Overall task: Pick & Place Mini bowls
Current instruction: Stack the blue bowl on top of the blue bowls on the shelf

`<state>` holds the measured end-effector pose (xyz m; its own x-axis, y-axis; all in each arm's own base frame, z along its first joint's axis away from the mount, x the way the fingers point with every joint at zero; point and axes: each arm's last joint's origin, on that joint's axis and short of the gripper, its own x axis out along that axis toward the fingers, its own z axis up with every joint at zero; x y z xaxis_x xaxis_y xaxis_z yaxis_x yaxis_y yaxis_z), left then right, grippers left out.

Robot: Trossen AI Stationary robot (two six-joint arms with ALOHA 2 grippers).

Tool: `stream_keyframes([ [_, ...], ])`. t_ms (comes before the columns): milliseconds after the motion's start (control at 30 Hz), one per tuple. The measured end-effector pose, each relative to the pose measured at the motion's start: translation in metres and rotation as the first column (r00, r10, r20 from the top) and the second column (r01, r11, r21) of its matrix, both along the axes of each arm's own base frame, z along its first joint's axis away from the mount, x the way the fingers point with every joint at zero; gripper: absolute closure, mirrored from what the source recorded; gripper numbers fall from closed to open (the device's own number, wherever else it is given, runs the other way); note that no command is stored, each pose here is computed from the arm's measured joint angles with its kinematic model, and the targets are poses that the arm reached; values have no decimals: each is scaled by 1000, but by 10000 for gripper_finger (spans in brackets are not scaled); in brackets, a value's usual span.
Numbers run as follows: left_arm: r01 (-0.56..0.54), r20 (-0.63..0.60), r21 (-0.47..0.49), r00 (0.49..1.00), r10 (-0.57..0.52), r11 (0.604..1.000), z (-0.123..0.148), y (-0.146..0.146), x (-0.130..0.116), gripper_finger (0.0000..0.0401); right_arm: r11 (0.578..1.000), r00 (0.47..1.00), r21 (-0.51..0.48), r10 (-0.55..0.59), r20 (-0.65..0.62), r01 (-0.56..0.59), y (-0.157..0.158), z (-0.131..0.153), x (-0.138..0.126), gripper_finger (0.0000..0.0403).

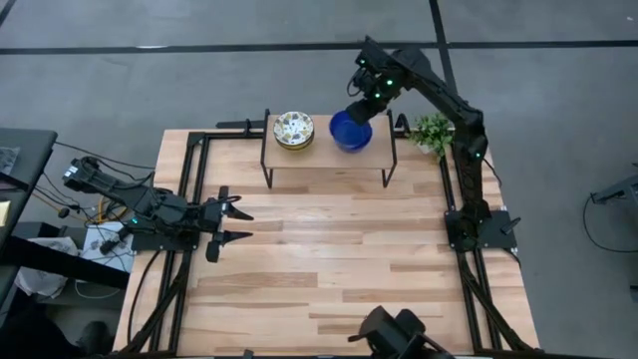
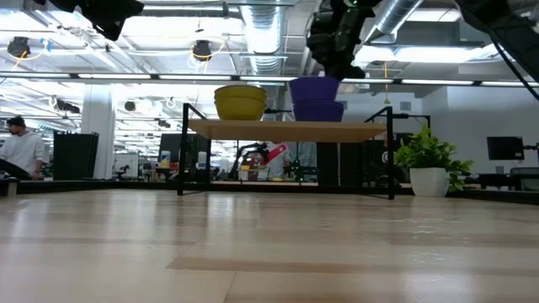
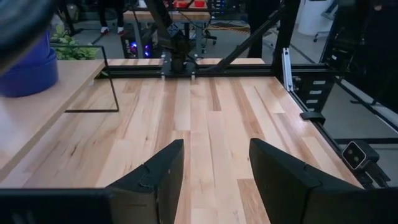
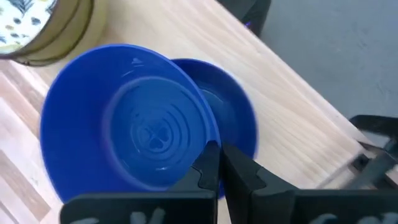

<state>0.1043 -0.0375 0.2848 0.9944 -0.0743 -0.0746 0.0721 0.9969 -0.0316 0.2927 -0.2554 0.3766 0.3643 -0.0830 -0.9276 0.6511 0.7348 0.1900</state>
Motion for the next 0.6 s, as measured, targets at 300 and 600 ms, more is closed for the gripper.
stream_keyframes([
  [300,11,0,-6,1000,-11,1000,0,0,0,220,1000,999,10,27,-23,-27,-6,-16,12,403],
  [600,11,2,-6,1000,-11,1000,0,0,0,220,999,998,14,45,-35,-45,-5,-16,11,403],
])
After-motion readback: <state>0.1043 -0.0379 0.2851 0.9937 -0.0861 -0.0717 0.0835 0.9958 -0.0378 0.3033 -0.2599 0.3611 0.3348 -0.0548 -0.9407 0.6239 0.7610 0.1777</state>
